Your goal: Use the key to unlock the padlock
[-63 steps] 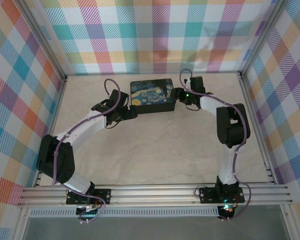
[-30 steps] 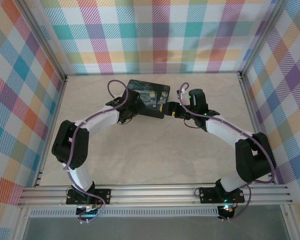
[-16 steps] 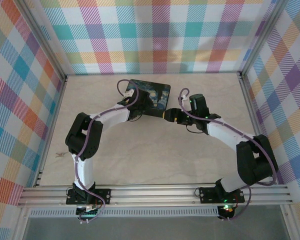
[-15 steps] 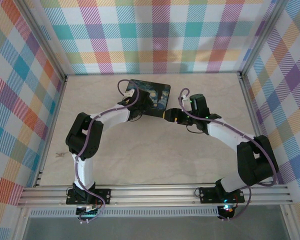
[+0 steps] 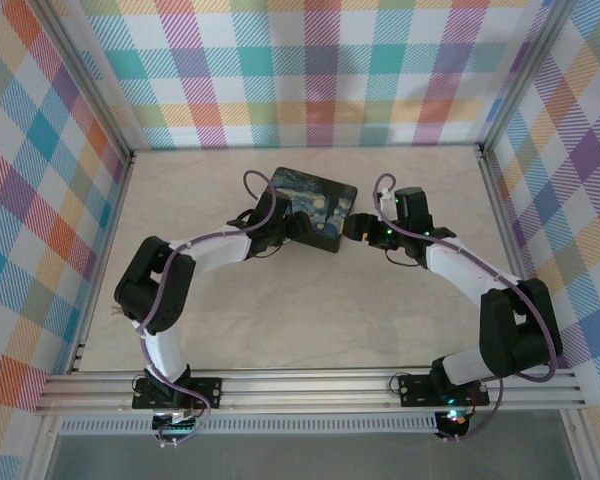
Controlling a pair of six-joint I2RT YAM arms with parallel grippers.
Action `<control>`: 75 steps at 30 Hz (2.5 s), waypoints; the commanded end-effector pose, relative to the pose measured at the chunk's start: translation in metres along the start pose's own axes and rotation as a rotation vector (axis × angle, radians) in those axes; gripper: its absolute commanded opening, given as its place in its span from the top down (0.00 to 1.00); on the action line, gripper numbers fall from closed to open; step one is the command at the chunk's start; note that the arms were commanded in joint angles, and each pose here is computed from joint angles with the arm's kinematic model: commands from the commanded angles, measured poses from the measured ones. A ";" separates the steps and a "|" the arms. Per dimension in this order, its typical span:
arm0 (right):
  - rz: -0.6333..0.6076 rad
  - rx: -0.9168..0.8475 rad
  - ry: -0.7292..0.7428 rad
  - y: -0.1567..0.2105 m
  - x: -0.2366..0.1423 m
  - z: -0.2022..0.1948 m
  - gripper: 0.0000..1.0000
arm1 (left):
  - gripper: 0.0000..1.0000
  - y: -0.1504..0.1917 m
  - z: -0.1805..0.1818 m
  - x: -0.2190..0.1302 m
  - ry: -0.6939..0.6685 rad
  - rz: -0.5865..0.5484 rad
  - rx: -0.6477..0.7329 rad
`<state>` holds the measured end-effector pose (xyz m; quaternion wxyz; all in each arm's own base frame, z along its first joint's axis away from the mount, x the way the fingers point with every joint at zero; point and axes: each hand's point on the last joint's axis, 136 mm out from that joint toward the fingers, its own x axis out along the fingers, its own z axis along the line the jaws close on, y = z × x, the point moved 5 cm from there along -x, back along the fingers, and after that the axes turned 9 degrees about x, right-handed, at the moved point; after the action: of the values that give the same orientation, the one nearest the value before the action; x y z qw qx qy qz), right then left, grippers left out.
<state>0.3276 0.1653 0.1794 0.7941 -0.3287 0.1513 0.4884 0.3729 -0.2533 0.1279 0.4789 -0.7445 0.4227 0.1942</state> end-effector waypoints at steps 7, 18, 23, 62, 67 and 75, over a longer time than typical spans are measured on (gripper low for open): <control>-0.093 -0.008 0.173 -0.042 0.005 -0.027 0.24 | 0.37 0.044 0.042 -0.056 -0.153 0.266 0.155; 0.001 -0.041 0.093 -0.064 0.062 -0.036 0.30 | 0.33 -0.011 0.068 -0.050 -0.087 0.083 -0.086; 0.084 -0.007 -0.028 -0.049 0.073 -0.023 0.38 | 0.32 -0.036 0.065 -0.033 -0.111 0.054 -0.089; 0.025 -0.154 0.093 -0.021 0.033 0.026 0.25 | 0.15 -0.043 0.075 -0.074 -0.206 0.124 -0.037; 0.017 -0.182 0.137 -0.048 0.045 0.000 0.23 | 0.14 -0.006 0.083 -0.085 -0.179 0.125 -0.120; 0.041 -0.203 0.112 -0.062 0.072 -0.007 0.25 | 0.13 -0.007 0.059 -0.074 -0.072 0.103 -0.148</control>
<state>0.4080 0.1831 0.1471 0.7408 -0.4228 0.1818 0.4892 0.3337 -0.1516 0.1447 0.4451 -0.7274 0.4232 0.3062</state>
